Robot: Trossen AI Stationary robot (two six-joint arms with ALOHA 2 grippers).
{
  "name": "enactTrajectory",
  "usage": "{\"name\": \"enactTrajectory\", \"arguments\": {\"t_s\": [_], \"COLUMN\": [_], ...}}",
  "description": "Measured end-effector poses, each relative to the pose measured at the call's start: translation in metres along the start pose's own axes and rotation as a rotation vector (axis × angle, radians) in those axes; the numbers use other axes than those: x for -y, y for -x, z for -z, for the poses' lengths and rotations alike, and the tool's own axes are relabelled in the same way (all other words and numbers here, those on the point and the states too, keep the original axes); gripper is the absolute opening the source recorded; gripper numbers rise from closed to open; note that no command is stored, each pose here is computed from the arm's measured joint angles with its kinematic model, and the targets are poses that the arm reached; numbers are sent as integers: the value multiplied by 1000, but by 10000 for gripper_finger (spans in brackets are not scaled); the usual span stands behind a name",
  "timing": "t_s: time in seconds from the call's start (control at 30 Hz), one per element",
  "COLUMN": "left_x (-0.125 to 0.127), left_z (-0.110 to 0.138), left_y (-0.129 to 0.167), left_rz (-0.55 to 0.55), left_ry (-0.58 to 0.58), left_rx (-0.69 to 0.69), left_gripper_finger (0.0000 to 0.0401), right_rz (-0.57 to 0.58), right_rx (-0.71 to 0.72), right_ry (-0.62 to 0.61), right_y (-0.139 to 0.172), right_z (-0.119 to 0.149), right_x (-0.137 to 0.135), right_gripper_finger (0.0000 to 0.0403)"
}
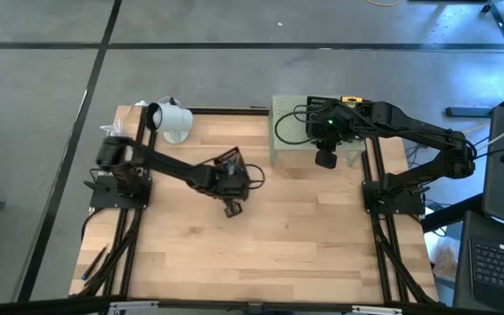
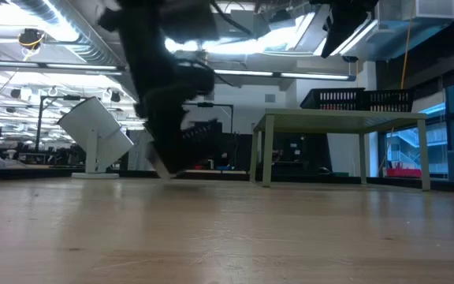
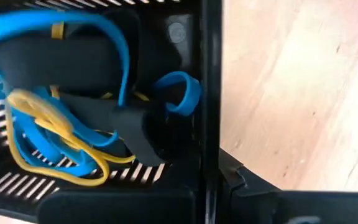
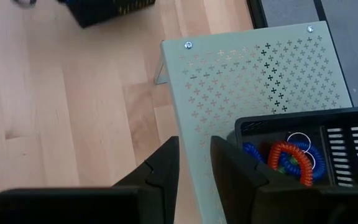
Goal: Pick & Place Office Desk Supplies
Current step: Put the black basket on the shelf
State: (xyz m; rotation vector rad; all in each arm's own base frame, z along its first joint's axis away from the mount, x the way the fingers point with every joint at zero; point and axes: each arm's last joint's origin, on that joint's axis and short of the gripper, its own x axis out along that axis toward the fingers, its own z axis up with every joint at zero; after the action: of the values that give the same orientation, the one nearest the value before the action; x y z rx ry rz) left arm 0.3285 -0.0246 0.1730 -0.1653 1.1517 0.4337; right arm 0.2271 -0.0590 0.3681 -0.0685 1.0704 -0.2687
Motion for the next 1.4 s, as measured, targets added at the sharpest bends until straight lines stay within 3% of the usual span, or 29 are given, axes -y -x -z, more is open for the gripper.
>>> {"name": "enactTrajectory", "arguments": {"t_s": [0.33, 0.77, 1.13, 1.4], "left_x": [23, 24, 26, 23], "left_z": [-29, -32, -39, -54], "left_y": [-25, -23, -17, 19], "left_rz": [49, 56, 64, 6], "left_ry": [-121, -80, -75, -104], "left_rx": [-52, -38, -23, -135], "left_gripper_finger": [3, 6, 85, 106], "right_rz": [-2, -51, -51, -54], "right_rx": [-14, -8, -8, -7], "right_ry": [2, 5, 5, -16], "right_y": [0, 0, 0, 0], "right_z": [1, 1, 1, 1], "right_x": [0, -2, -2, -2], "right_gripper_finger": [96, 96, 96, 96]}}
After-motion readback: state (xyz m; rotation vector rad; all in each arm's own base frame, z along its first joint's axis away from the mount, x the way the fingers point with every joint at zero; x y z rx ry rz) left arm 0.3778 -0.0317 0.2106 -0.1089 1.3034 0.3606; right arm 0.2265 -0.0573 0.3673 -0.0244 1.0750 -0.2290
